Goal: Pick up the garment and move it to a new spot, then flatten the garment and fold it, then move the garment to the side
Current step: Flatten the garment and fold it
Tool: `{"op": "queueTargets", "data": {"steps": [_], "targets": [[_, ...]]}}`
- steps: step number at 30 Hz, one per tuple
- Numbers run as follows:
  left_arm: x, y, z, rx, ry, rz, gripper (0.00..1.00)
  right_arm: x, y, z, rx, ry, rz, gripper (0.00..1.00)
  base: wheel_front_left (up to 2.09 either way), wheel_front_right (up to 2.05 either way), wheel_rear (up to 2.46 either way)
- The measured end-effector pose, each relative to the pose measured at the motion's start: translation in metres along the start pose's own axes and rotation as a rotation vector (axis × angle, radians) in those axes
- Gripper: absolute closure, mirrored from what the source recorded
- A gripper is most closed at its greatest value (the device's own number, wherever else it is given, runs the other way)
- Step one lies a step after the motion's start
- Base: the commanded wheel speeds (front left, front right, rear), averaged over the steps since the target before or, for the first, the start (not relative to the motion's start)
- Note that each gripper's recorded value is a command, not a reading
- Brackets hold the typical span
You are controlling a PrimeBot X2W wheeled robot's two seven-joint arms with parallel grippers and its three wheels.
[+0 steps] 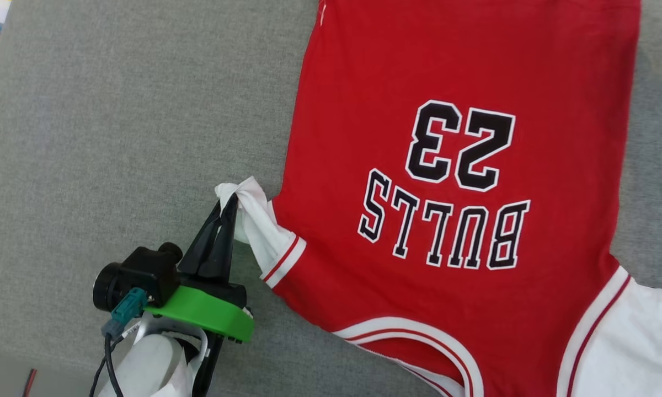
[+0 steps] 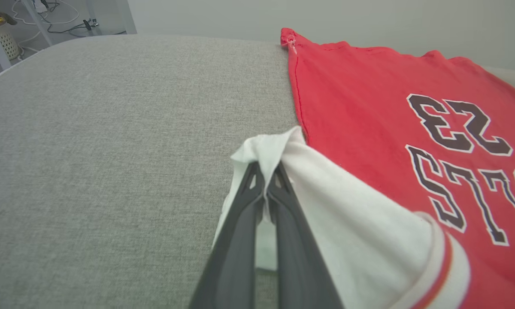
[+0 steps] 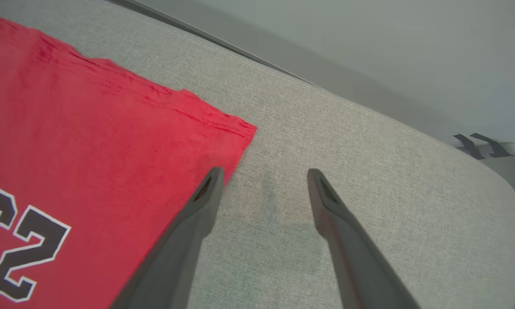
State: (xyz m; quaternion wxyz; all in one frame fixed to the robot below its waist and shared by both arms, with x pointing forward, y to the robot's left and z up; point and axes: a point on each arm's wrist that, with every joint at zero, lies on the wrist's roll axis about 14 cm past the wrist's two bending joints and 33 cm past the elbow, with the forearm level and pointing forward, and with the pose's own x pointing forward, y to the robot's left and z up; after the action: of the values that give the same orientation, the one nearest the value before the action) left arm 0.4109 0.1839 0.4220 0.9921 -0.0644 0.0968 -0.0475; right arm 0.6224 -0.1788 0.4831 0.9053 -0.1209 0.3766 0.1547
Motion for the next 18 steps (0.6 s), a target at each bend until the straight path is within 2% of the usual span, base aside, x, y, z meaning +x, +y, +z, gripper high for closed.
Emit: {"op": "queueTargets", "data": {"steps": [5, 11, 17, 18], "targets": [[0.006, 0.007, -0.013, 0.003, 0.028, 0.020, 1.00, 0.046, 0.020, -0.012, 0.045, 0.107, 0.070, 0.00, 0.00, 0.00, 0.00], [0.010, 0.017, -0.025, 0.009, 0.055, 0.048, 1.00, 0.097, 0.034, -0.055, 0.053, 0.257, 0.087, 0.00, 0.00, 0.00, 0.00], [0.009, 0.027, -0.035, 0.014, 0.078, 0.078, 1.00, 0.117, 0.035, -0.073, 0.058, 0.317, 0.089, 0.00, 0.00, 0.00, 0.00], [0.008, 0.027, -0.035, 0.018, 0.078, 0.081, 1.00, 0.117, 0.035, -0.073, 0.060, 0.320, 0.091, 0.31, 0.00, 0.00, 0.00]]}}
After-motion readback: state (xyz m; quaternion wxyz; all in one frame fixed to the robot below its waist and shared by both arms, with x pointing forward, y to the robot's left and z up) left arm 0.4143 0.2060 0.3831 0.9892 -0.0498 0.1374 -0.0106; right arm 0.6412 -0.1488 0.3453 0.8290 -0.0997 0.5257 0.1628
